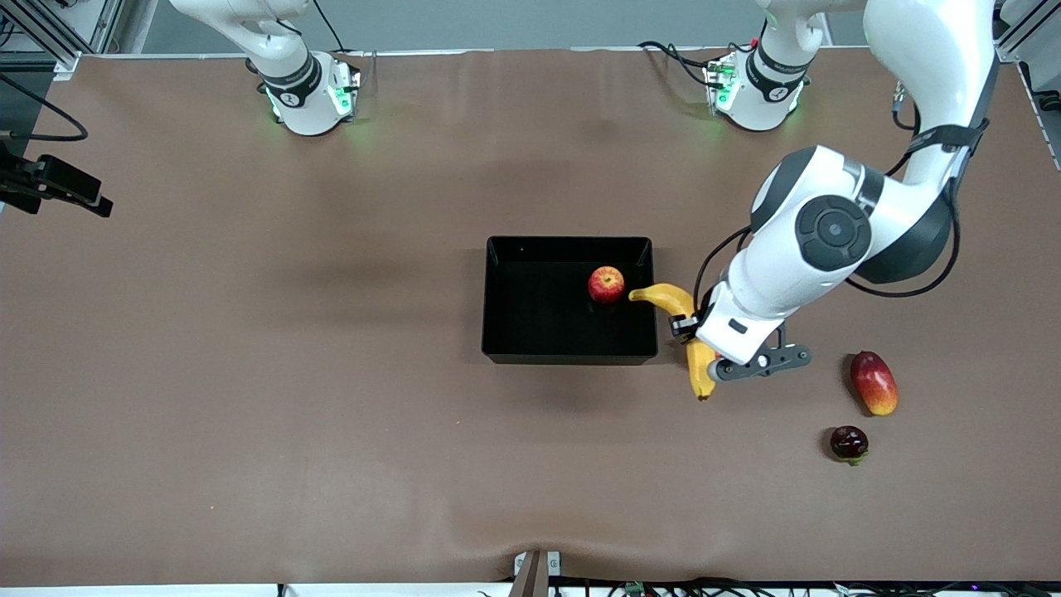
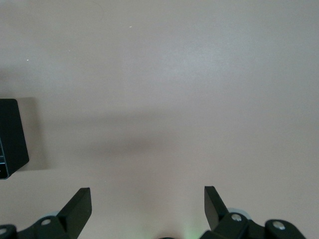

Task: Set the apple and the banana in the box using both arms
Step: 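Carry the banana over the black box with the left gripper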

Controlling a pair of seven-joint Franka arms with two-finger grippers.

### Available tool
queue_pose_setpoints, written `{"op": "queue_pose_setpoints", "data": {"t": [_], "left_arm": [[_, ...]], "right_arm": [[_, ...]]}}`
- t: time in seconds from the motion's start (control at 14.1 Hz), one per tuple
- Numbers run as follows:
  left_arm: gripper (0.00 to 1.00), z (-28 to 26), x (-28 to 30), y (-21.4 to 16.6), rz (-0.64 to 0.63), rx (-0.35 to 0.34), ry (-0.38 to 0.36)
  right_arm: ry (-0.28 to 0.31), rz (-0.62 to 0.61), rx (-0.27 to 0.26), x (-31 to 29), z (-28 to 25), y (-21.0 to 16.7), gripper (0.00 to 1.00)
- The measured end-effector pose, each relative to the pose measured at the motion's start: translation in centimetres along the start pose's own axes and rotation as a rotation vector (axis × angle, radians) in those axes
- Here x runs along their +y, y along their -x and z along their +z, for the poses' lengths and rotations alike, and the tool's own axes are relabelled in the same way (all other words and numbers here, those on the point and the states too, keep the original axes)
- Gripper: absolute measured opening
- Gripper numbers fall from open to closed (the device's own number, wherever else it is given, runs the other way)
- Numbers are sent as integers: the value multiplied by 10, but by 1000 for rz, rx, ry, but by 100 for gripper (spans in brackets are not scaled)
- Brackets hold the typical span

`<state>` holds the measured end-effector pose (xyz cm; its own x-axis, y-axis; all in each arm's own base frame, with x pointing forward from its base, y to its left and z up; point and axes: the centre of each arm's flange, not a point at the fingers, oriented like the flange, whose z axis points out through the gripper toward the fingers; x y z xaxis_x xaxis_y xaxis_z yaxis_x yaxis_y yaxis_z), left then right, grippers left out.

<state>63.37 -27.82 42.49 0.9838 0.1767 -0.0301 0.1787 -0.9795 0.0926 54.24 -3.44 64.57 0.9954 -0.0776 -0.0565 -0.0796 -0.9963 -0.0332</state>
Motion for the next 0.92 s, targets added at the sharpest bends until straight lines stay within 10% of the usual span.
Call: {"op": "queue_pose_setpoints", "data": {"t": [0.92], "left_arm": [[37, 98, 118, 90, -41, -107, -79]], "right_arm": [[0, -2, 0, -1, 0, 0, 100]]}}
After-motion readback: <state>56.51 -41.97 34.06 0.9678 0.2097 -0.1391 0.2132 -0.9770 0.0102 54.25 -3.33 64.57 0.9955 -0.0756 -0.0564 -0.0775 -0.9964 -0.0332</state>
